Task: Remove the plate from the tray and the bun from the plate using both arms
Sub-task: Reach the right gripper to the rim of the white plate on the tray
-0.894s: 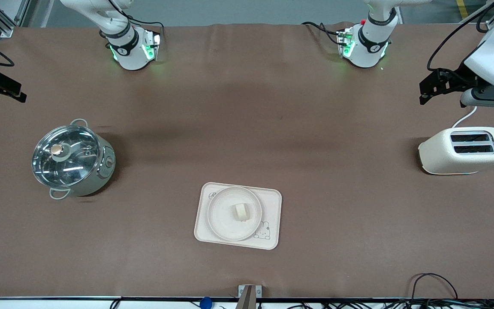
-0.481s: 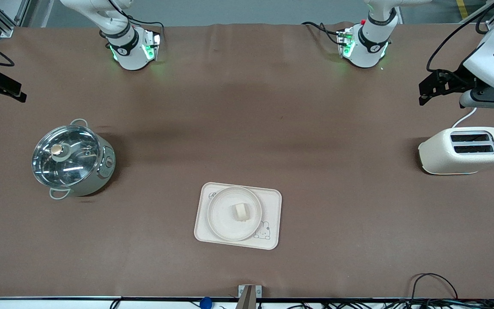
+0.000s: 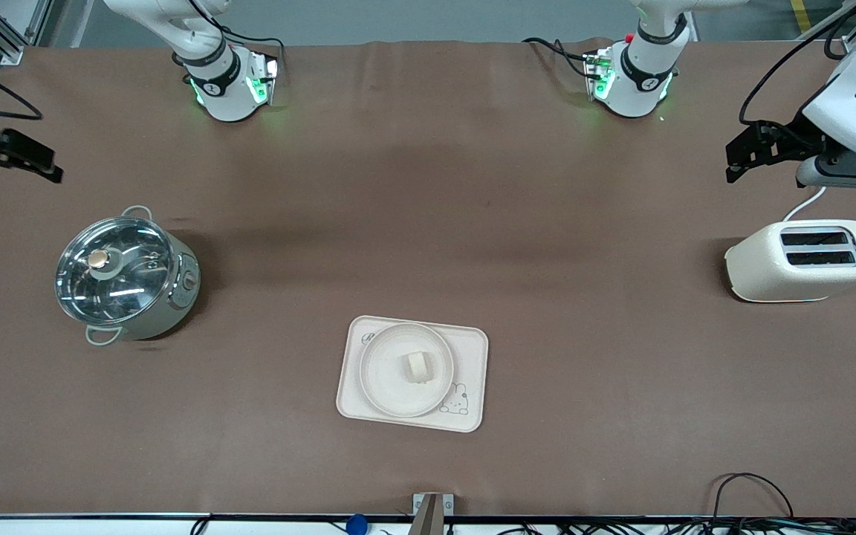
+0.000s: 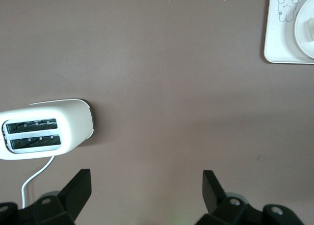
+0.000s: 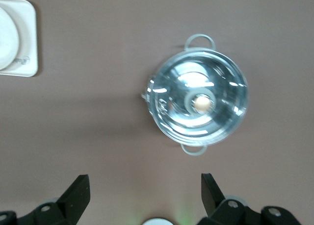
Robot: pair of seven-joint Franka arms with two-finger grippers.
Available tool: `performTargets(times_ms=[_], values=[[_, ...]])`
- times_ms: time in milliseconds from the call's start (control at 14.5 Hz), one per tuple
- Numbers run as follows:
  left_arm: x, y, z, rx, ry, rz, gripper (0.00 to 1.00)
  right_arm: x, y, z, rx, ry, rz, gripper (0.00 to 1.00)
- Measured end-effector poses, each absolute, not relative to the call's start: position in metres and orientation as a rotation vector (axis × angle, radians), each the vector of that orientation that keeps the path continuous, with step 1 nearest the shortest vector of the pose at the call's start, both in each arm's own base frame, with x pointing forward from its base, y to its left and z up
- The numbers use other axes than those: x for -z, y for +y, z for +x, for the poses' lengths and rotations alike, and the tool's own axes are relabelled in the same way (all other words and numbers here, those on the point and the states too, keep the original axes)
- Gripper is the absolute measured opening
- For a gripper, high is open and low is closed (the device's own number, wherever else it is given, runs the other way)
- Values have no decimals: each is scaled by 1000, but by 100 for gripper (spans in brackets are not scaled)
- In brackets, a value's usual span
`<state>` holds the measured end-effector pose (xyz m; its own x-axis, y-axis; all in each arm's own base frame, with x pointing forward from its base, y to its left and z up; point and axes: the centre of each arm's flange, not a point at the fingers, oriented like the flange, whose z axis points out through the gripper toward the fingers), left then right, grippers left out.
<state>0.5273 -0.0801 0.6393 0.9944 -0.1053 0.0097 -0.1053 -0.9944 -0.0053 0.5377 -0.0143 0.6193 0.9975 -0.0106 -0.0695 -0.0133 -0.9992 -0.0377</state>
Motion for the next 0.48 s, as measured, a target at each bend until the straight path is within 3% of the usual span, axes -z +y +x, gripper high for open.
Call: performTargets(times_ms=[481], values=[[-637,-80,533,11,165,-3135,100,-450,100,584,-251,57,-3007,100]])
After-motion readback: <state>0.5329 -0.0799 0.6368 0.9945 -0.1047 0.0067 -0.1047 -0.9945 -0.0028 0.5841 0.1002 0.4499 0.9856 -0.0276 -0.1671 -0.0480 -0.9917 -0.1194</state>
